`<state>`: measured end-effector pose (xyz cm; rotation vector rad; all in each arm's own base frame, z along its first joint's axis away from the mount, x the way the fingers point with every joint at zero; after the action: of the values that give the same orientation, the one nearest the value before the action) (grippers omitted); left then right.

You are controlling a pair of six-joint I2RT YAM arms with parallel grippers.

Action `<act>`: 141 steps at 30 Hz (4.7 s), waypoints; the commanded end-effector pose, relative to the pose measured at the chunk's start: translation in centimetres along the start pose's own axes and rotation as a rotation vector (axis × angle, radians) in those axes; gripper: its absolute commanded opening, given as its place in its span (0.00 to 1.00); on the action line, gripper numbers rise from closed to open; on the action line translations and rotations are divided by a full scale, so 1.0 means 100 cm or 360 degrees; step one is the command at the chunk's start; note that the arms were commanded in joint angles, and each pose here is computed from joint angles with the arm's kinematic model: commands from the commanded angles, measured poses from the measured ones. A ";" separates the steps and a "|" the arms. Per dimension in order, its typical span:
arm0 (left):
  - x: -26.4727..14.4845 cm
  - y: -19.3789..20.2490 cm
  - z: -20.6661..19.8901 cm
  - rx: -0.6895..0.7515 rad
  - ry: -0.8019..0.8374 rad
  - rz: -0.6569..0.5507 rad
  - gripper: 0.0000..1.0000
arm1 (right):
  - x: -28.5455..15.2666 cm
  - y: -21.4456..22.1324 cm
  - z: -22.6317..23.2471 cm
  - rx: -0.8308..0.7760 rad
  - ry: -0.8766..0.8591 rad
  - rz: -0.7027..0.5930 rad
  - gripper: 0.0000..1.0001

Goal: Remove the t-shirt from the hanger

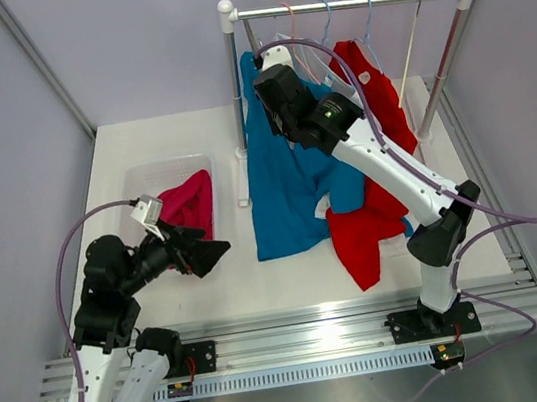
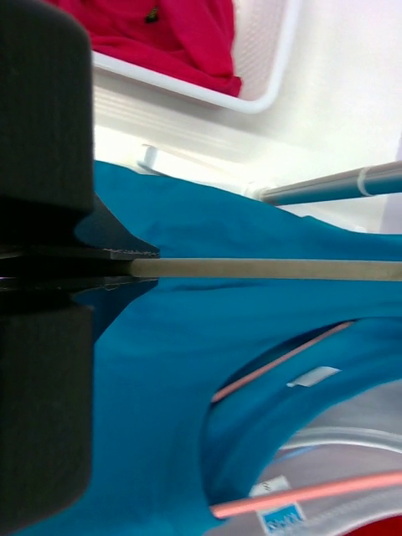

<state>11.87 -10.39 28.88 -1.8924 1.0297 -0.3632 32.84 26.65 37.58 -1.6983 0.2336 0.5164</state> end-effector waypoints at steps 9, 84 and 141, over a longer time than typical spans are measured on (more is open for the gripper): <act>0.000 0.025 0.003 0.0097 0.0051 0.0104 0.99 | 0.027 -0.048 -0.020 0.0085 -0.0029 -0.0185 0.00; 0.013 0.007 0.000 -0.0021 0.0032 0.0167 0.99 | -0.061 -0.025 -0.125 0.0336 -0.0638 -0.0544 0.00; 0.215 -0.060 -0.168 -0.0101 0.0294 -0.0163 0.15 | -0.221 0.164 -0.077 0.0688 -0.1066 -0.0384 0.00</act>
<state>17.97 -36.13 35.26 -1.9153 1.2146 -0.4120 8.94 13.25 31.11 -1.1163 -0.1903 0.7436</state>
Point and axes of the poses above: each gripper's point midway between its finger pads, its own x axis out along the fingers, its own z axis along the line the jaws close on, y = z × x, the point moved 8 cm from there along -x, back along the fingers, and after that the axes turned 2 degrees about -x, right-handed, at the moved point
